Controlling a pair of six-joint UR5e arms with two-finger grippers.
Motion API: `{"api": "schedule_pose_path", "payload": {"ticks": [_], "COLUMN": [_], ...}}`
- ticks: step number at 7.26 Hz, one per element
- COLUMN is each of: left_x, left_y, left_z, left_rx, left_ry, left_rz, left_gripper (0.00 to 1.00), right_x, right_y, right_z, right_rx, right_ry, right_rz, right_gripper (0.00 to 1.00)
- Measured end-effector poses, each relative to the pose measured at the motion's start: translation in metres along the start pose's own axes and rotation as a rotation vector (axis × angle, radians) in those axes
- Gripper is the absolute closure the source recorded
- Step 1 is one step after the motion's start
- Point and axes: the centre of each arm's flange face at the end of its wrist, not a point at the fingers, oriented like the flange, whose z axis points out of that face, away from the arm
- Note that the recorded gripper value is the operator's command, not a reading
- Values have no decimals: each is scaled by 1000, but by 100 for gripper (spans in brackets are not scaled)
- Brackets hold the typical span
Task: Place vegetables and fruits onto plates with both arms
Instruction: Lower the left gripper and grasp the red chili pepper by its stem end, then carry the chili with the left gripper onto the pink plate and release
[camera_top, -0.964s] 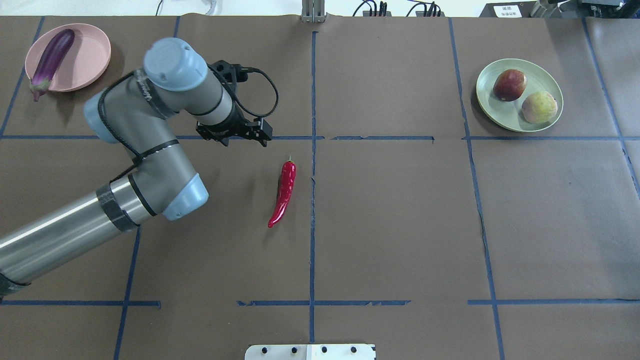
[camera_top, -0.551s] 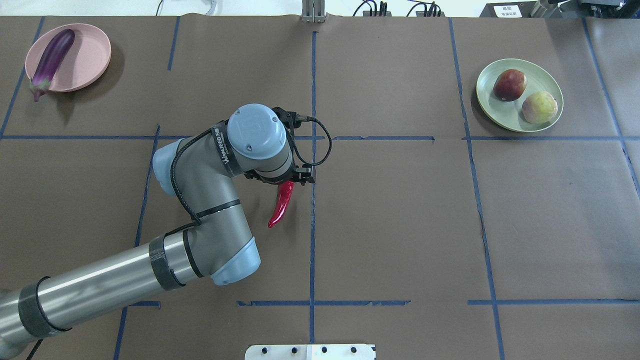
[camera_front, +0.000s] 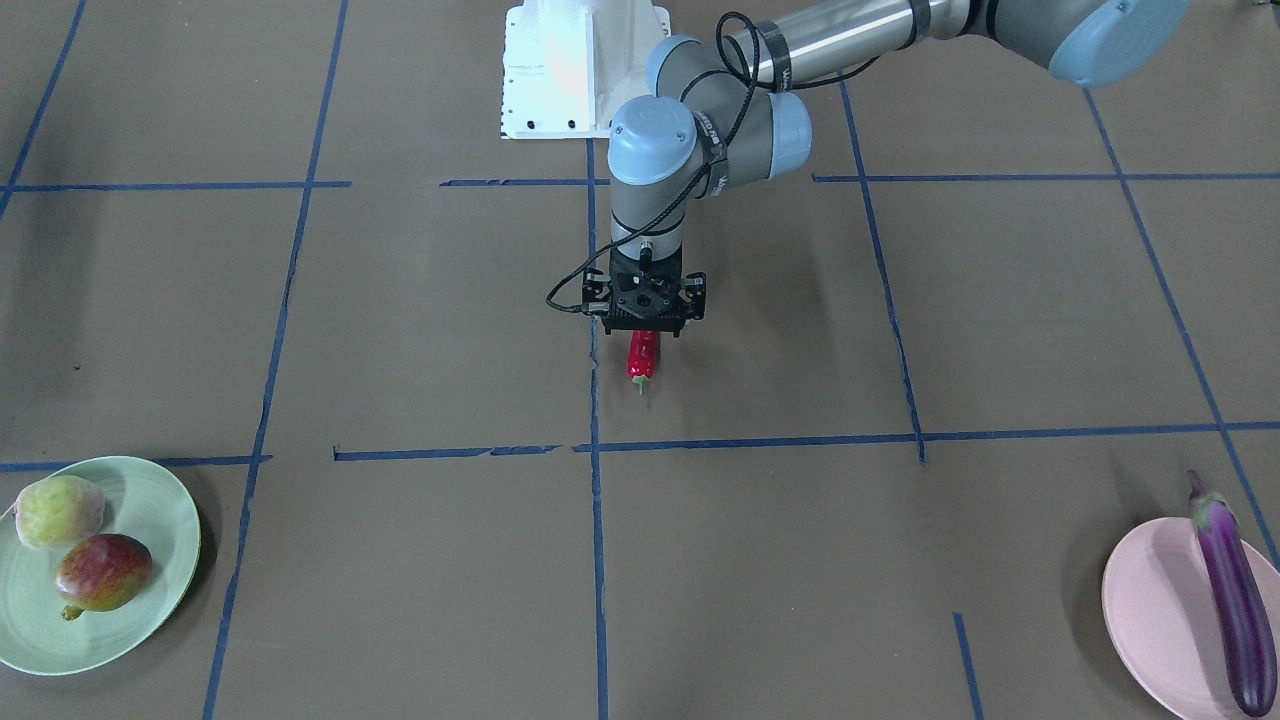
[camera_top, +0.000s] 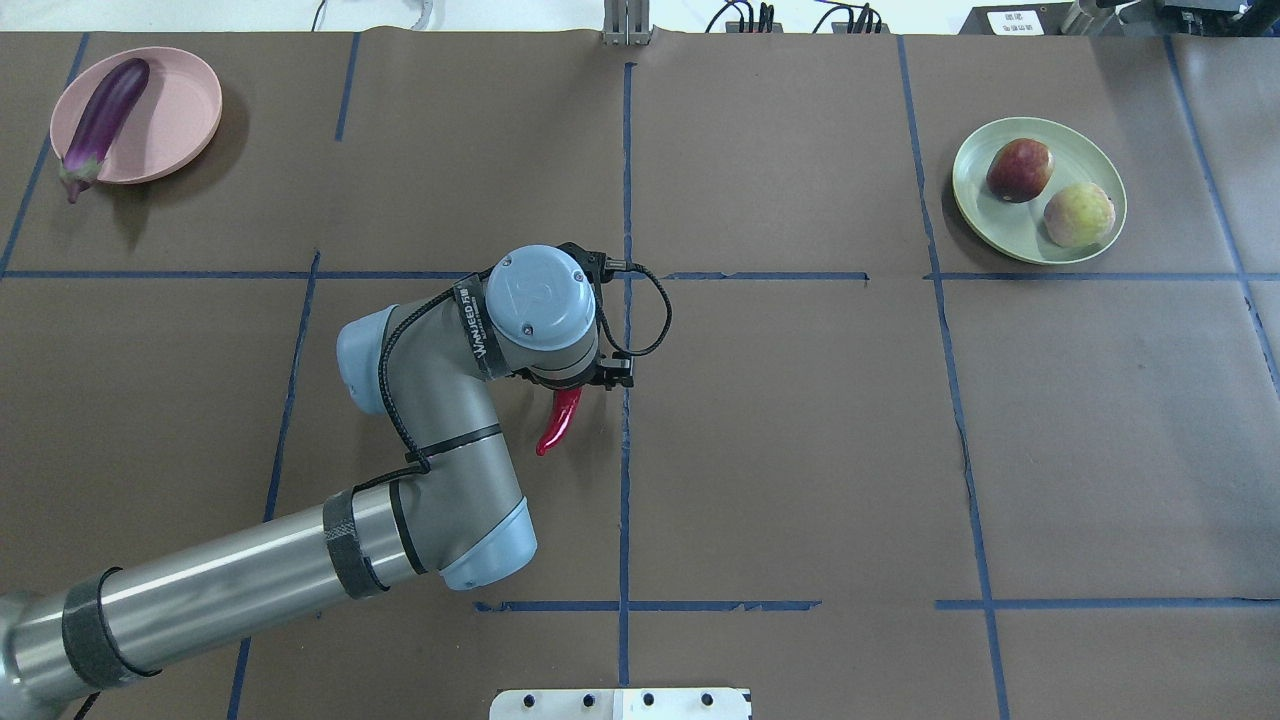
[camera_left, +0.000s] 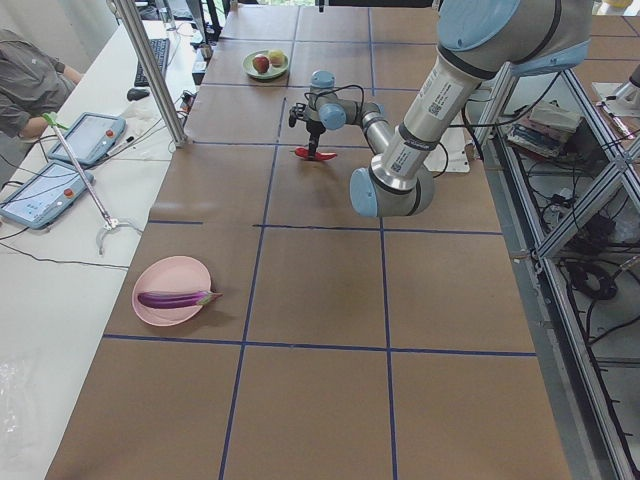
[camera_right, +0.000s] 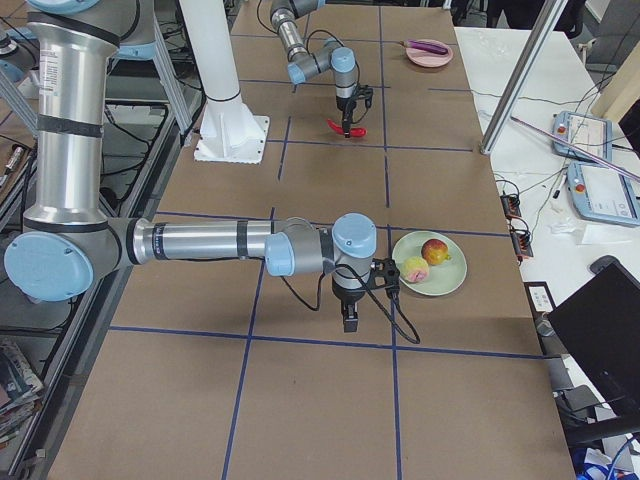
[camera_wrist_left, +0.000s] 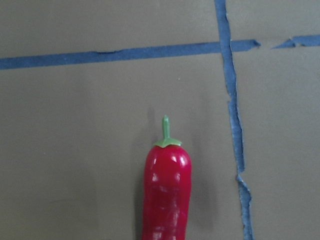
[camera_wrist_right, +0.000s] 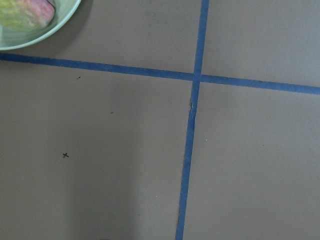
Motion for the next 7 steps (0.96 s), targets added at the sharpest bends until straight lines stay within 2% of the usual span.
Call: {"api": "schedule_pose_path", "payload": {"ticks": [1, 2, 5, 6, 7], "left_x": [0, -1, -11, -29, -67], "left_y": [0, -1, -25, -53, -99], "left_z": [4, 5, -11, -28, -51], "left_rx": [-4, -5, 20, 29, 31], "left_ry": [-6, -9, 1, 13, 23], "left_rz": [-2, -4, -26, -60, -123], "left_gripper": [93, 100, 100, 100, 100], "right_x": [0, 0, 0, -1, -1], "right_y": [0, 0, 0, 0, 0], "right_z": [0, 0, -1, -1, 0], "right_rx": [0, 0, 1, 1, 1], "right_ry": [1, 2, 2, 1, 0], "right_rz": [0, 0, -1, -2, -1], "right_gripper": [0, 0, 0, 0, 0]}}
